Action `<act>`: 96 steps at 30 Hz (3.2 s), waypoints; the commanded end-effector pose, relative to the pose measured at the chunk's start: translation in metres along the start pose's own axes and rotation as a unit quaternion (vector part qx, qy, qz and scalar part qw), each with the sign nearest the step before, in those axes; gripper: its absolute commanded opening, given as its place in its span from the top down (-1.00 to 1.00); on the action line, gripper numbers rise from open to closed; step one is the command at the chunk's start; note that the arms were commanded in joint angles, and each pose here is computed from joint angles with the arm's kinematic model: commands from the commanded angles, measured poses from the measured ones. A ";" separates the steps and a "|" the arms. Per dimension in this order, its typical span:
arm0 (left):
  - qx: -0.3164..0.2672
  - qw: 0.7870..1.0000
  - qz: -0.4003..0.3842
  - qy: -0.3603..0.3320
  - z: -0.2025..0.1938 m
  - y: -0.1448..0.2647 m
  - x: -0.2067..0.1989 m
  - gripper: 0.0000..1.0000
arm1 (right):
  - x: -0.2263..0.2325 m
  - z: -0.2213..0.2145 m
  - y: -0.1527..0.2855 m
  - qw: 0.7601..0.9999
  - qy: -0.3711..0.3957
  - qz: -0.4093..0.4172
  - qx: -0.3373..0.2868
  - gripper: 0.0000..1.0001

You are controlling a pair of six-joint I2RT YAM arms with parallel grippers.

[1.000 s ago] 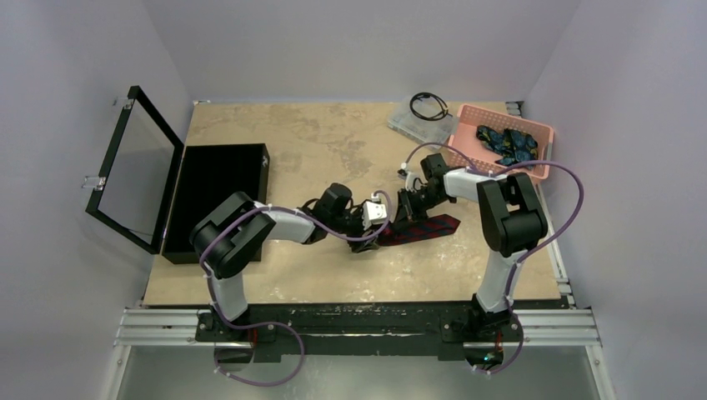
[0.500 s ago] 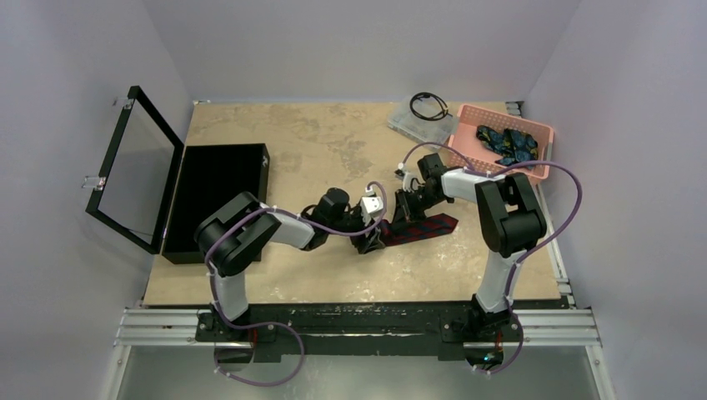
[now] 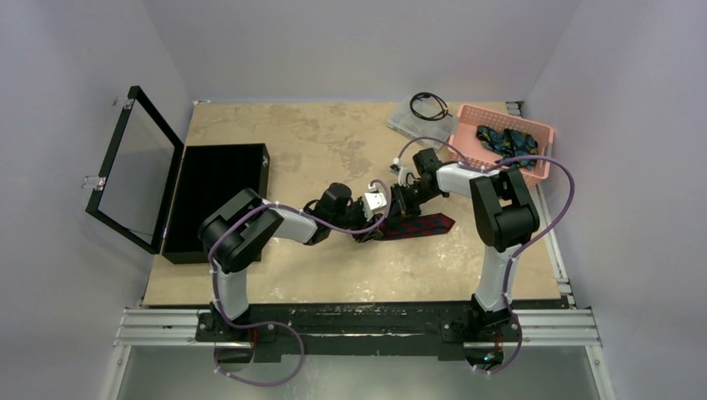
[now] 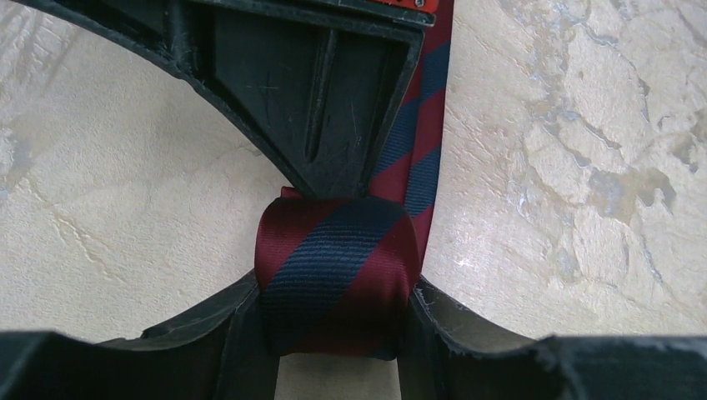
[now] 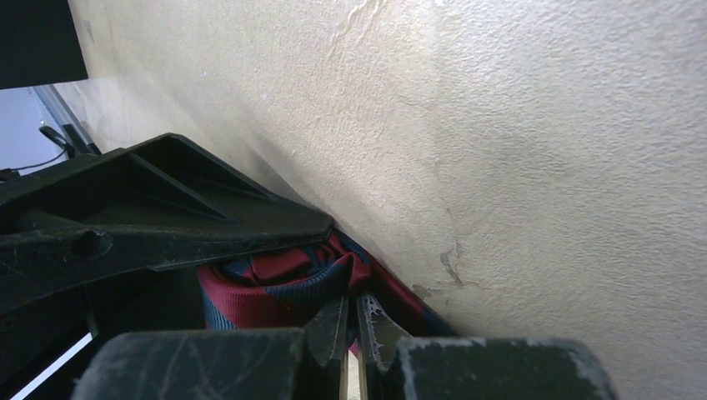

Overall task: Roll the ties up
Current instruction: Roll the tie at the center of the board.

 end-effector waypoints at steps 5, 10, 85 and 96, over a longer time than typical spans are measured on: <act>0.060 0.998 -0.004 -0.010 -0.033 0.010 -0.006 0.79 | 0.014 0.000 0.029 0.999 0.041 -0.022 -0.014 0.54; 0.070 0.998 0.004 0.007 -0.040 0.011 -0.007 0.95 | 0.006 -0.009 0.051 1.000 -0.012 -0.005 -0.024 0.58; 0.212 0.972 -0.078 -0.067 -0.037 0.026 0.000 0.87 | 0.028 -0.003 0.021 0.991 -0.007 0.135 0.027 0.06; 0.210 0.972 -0.080 -0.064 -0.040 0.027 -0.001 0.87 | 0.028 -0.002 0.018 0.991 -0.017 0.135 0.018 0.55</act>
Point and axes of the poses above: each gripper's point midway between its finger pads, its own y axis back along the fingers, its own x axis along the line the jaws close on, z = x × y, the point moved 8 cm from there along y, back along the fingers, and after that the axes turned 4 degrees about -y, right-handed, at the moved point
